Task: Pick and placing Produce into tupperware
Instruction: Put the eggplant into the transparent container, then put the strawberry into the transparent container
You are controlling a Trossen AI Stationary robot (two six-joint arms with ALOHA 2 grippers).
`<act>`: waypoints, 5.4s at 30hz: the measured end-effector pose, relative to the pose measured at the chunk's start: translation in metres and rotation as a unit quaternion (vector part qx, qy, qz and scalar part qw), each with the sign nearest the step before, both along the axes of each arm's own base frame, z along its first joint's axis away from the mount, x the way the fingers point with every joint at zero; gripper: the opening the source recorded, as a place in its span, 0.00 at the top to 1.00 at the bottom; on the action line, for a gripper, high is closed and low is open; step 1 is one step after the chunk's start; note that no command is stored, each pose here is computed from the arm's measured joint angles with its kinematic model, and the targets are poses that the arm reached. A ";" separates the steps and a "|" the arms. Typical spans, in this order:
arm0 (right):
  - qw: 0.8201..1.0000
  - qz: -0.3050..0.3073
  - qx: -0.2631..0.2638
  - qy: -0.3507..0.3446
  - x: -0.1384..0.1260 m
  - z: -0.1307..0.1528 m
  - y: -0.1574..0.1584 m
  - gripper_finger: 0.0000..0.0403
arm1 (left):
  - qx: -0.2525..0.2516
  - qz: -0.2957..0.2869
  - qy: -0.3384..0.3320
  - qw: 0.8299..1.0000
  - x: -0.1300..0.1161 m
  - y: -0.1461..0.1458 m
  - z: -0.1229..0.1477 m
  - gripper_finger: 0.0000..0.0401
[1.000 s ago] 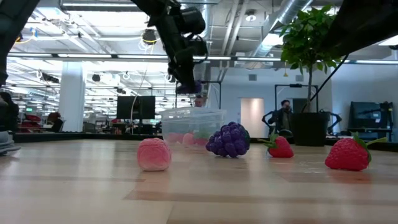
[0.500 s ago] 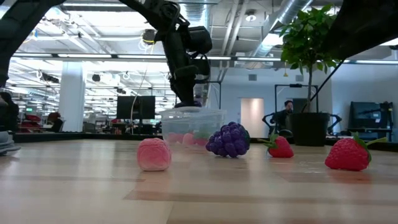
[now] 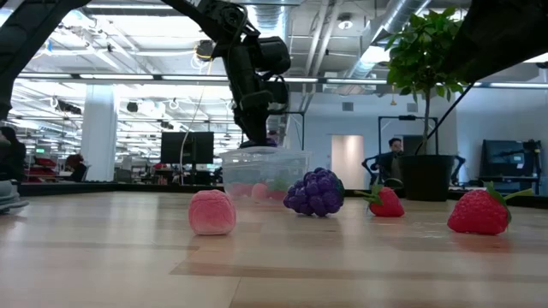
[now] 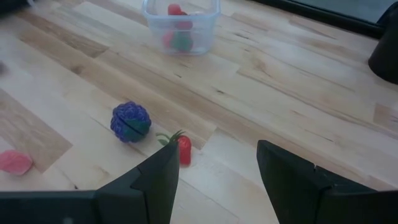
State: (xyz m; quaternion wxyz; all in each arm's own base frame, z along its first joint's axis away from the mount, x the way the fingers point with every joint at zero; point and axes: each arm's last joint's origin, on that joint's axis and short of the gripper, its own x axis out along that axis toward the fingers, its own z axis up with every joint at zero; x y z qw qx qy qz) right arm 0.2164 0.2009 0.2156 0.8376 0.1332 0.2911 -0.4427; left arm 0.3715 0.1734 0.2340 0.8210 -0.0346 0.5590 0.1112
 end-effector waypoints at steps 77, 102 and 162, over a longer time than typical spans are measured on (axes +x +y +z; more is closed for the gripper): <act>0.999 -0.012 -0.033 -0.008 0.017 0.003 -0.019 0.41 | -0.226 -0.289 -0.067 0.928 -0.162 -0.277 0.022 0.42; 0.994 0.089 -0.054 0.017 -0.025 0.004 0.019 0.41 | -0.224 -0.248 -0.014 0.942 -0.135 -0.386 -0.033 0.42; 0.993 0.103 -0.058 0.021 -0.031 0.004 0.023 0.41 | -0.157 -0.283 0.003 0.946 -0.128 -0.405 -0.073 0.42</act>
